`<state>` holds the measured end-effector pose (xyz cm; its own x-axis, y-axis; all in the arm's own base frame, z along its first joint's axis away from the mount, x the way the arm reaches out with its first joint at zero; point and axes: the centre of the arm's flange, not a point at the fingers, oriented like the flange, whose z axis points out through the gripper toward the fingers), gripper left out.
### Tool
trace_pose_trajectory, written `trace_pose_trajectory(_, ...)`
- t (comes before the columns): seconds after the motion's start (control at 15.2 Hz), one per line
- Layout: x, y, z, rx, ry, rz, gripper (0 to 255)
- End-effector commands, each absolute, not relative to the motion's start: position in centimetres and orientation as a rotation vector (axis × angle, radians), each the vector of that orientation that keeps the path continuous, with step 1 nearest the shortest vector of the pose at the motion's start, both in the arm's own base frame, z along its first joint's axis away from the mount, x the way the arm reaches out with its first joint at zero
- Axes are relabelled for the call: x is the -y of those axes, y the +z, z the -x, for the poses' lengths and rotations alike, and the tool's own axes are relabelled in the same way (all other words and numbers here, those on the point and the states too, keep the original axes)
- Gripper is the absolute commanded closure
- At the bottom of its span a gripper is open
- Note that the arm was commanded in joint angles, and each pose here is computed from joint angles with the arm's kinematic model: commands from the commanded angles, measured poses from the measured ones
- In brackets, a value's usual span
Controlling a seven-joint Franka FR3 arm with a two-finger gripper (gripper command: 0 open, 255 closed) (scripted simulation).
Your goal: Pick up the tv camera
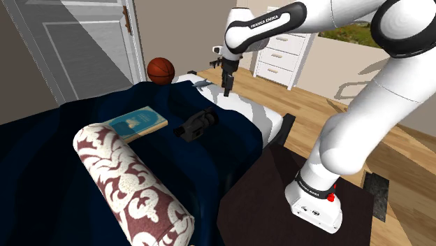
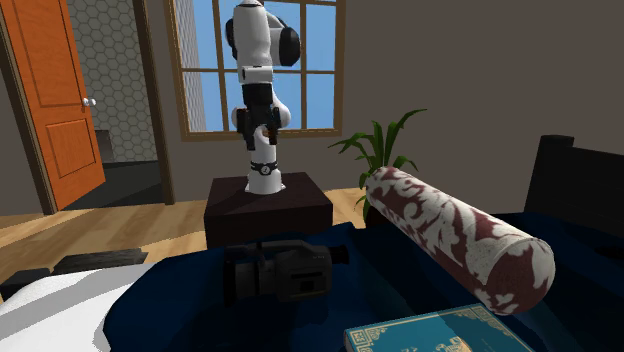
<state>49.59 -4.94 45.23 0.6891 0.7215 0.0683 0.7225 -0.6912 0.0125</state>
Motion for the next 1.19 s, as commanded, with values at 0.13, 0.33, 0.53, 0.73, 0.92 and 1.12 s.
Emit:
trace_pose_trajectory(0.13,4.7,41.6,-53.6,1.454,-0.070,2.782,0)
trace_pose_trajectory(0.33,4.2,38.7,-56.5,1.613,-0.043,2.705,0)
trace_pose_trajectory(0.53,3.5,35.8,-59.2,1.768,-0.015,2.619,0)
trace_pose_trajectory(0.73,2.5,32.9,-61.9,1.919,0.012,2.523,0)
trace_pose_trajectory(0.92,1.2,29.8,-64.4,2.063,0.040,2.419,0)
trace_pose_trajectory(1.12,0.1,27.3,-66.3,2.180,0.064,2.325,0)
